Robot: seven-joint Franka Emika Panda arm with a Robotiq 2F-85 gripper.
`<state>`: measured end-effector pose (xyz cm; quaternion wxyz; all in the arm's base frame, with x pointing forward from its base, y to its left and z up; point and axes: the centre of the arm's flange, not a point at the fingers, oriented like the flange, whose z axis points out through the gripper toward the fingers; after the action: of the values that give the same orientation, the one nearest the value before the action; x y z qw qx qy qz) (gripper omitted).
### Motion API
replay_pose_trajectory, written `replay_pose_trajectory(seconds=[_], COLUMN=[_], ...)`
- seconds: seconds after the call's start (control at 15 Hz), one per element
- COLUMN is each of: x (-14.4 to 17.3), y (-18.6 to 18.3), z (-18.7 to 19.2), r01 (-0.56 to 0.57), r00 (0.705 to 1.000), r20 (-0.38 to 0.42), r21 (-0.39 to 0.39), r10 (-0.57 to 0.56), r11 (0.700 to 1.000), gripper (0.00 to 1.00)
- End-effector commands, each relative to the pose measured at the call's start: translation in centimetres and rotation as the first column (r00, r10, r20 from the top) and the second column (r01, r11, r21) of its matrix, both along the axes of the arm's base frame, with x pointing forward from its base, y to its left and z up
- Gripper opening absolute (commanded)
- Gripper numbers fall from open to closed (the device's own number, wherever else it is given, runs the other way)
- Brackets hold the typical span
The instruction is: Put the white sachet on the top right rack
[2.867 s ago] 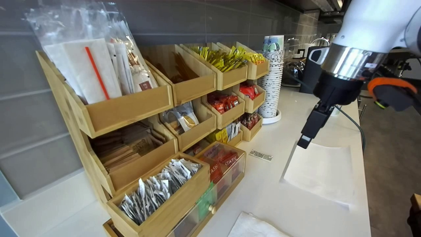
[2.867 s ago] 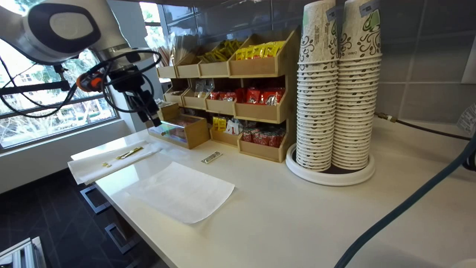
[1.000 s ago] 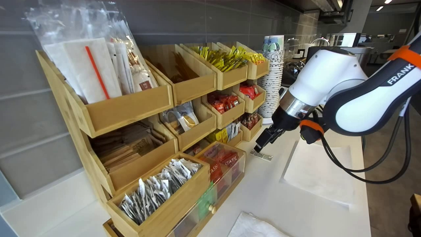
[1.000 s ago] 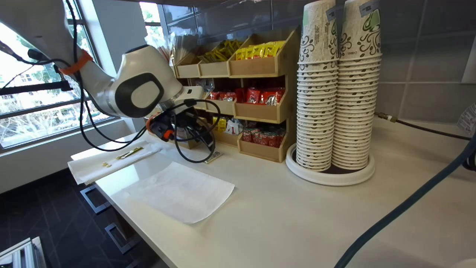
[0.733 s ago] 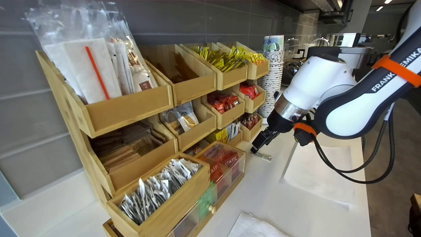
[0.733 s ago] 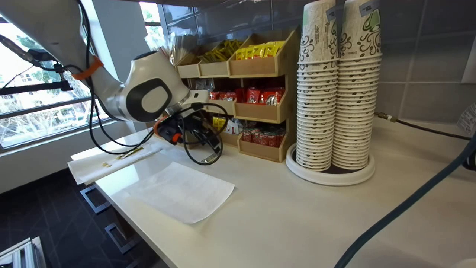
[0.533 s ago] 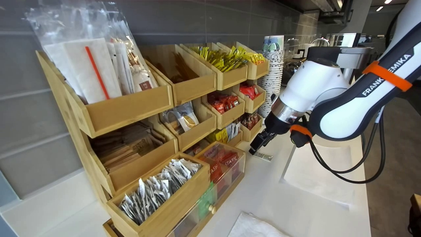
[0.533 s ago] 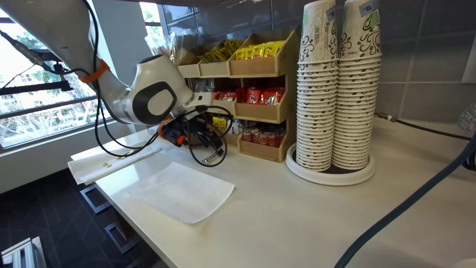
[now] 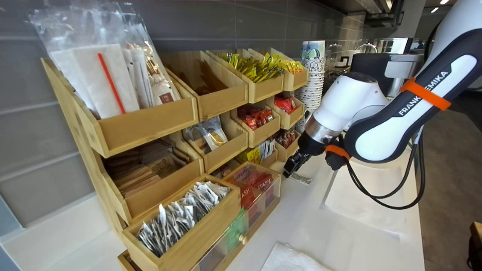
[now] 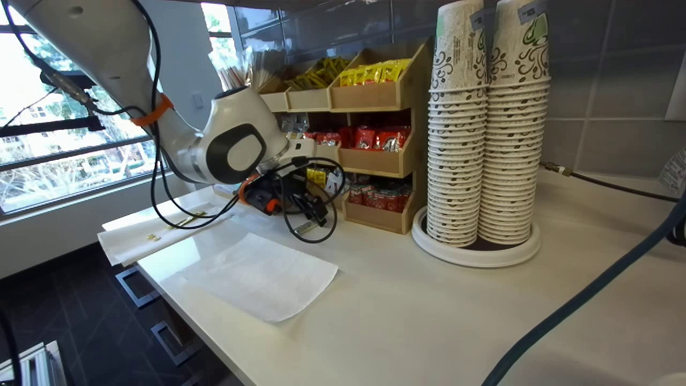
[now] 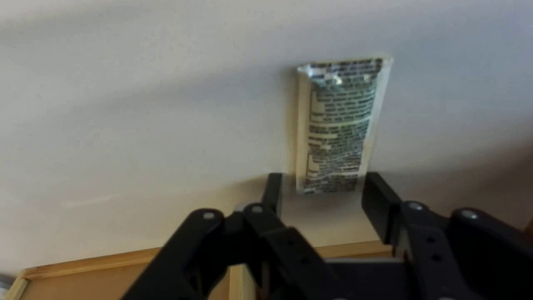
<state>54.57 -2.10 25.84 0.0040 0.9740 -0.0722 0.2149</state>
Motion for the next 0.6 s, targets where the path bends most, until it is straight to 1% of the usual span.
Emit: replay_pose_trajectory(seconds=[0.0,0.13,0.2,0.33,0.53], x=[0.9,0.8,0.8,0.8,0.6], y=[0.2,0.1,0.0,0.0,0.3], z=[-0.5,-0.3,-0.2,0.0,0.9], r01=[-0.013,-0.008,-0.002,0.002,0.001], r00=[1.0,1.0,1.0,1.0,1.0], r20=[0.017,0.016,0.014,0.015,0.025], r21=[-0.02,-0.024,-0.025,-0.027,-0.033], r10=[0.014,0.009,0.003,-0.001,0.0], r11=[1.0,1.0,1.0,1.0,0.999], gripper=[0.22,0.09,0.02,0.0,0.0])
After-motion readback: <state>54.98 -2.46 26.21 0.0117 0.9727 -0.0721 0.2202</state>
